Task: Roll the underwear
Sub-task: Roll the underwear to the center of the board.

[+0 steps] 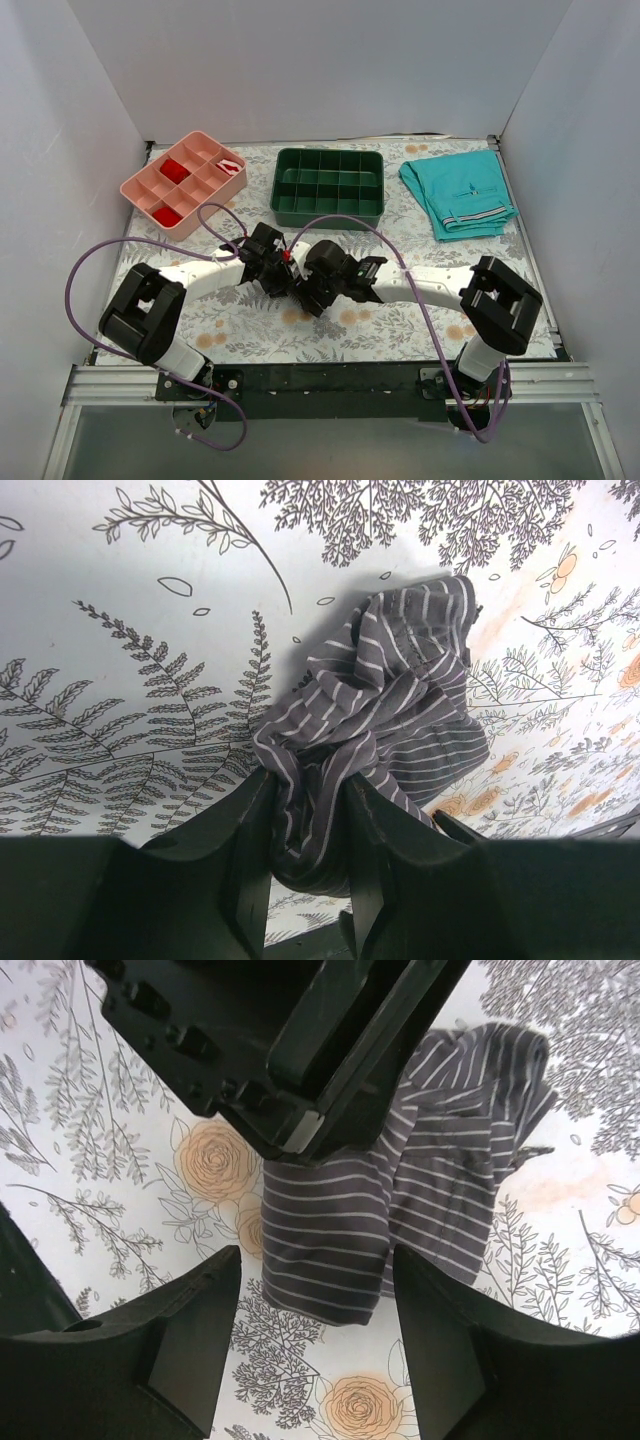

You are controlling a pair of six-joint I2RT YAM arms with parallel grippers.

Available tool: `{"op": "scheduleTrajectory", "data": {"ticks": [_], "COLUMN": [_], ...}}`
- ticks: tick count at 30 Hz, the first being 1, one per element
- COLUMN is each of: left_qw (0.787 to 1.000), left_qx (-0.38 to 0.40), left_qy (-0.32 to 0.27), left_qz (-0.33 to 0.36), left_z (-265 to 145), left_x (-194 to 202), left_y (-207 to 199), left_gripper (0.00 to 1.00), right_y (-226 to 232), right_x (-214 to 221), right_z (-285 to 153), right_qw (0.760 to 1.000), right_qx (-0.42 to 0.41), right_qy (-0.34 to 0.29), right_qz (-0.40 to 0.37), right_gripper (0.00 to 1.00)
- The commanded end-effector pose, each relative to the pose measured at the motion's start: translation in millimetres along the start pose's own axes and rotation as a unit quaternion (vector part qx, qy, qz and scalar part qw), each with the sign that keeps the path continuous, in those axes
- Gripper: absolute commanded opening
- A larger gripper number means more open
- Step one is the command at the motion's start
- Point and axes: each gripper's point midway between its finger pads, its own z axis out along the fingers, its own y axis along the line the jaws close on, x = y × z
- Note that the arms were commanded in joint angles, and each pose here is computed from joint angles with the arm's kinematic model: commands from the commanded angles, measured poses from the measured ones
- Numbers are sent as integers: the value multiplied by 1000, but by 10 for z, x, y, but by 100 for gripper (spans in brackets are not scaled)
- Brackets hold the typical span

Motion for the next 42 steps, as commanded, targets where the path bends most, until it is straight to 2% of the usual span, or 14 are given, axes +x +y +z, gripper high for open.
{"op": "scheduleTrajectory", "data": {"ticks": [1, 5, 11, 14, 15, 17, 21, 25, 29, 34, 42], "left_qw": [998, 999, 999, 998, 998, 998, 998, 998, 997, 994, 988], "left_qx": [-54, -54, -54, -54, -54, -54, -55, -52, -40, -21, 48], "left_qy": [4, 4, 4, 4, 3, 3, -2, -26, -59, -112, -145], "left_qz": [8, 8, 9, 10, 11, 11, 11, 9, 3, -5, 5], "left_z": [63, 64, 62, 64, 61, 61, 36, -50, -173, -367, -565], "left_x": [32, 38, 36, 34, 30, 36, 30, -83, -238, -425, -405], "left_y": [262, 263, 268, 266, 266, 274, 286, 248, 175, 78, -23], "left_gripper": [28, 28, 28, 28, 28, 28, 30, 40, 55, 65, 66], "right_y": [23, 57, 59, 76, 74, 107, 177, 207, 219, 195, 76], "right_x": [-56, -25, 26, 52, 96, 93, 103, 172, 211, 266, 368], "right_z": [66, 103, 154, 174, 174, 181, 179, 163, 155, 193, 191], "right_qw": [1000, 1000, 1000, 1000, 1000, 1000, 997, 988, 974, 961, 926], "right_qx": [4, 1, 1, -3, -2, -13, -55, -109, -155, -183, -219], "right_qy": [6, 7, 12, 13, 16, 12, 8, 1, -2, -6, 2], "right_qz": [-24, -26, -16, -7, 1, 8, 46, 108, 164, 208, 307], "right_gripper": [67, 63, 48, 35, 25, 15, 6, 4, 4, 4, 4]}}
